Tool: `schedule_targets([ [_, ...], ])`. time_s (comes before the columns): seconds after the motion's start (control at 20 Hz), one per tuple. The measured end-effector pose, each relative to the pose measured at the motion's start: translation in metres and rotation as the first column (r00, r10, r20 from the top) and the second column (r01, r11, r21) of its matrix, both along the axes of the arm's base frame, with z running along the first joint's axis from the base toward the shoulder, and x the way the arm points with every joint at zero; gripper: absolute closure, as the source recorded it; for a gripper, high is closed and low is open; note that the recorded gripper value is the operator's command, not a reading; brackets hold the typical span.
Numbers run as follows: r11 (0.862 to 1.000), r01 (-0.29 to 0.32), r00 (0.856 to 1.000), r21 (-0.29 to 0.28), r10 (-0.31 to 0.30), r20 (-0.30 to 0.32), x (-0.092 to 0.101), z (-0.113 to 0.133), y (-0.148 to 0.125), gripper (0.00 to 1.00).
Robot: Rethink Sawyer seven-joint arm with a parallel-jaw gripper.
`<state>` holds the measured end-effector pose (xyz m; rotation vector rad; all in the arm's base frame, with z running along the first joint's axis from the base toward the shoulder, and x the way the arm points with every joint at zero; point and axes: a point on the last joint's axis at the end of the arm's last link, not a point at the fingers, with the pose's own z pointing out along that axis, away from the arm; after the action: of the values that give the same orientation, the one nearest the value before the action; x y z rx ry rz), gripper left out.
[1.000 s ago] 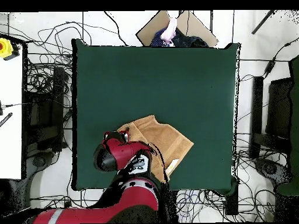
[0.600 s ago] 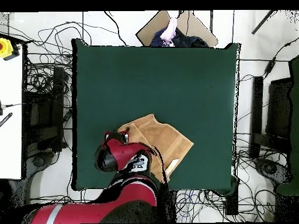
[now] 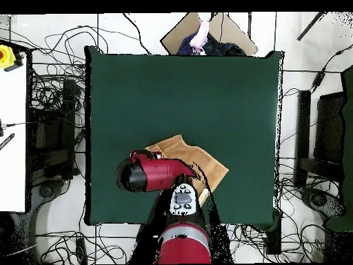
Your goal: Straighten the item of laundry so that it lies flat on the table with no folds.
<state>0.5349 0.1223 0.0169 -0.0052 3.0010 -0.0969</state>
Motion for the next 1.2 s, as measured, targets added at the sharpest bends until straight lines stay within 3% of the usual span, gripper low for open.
schedule_targets([
  [0.2,1.0,-0.007,1.0,-0.005,0.007,0.025,0.005,0.002,0.001,0.0],
  [0.55,0.999,-0.039,0.998,-0.017,0.04,0.054,-0.003,-0.016,0.01,0.0],
  [0.95,0.995,-0.08,0.997,-0.059,0.081,0.014,-0.024,-0.034,0.018,0.0],
  [1.2,0.994,-0.079,0.997,-0.079,0.081,0.015,-0.022,-0.031,0.012,0.0],
])
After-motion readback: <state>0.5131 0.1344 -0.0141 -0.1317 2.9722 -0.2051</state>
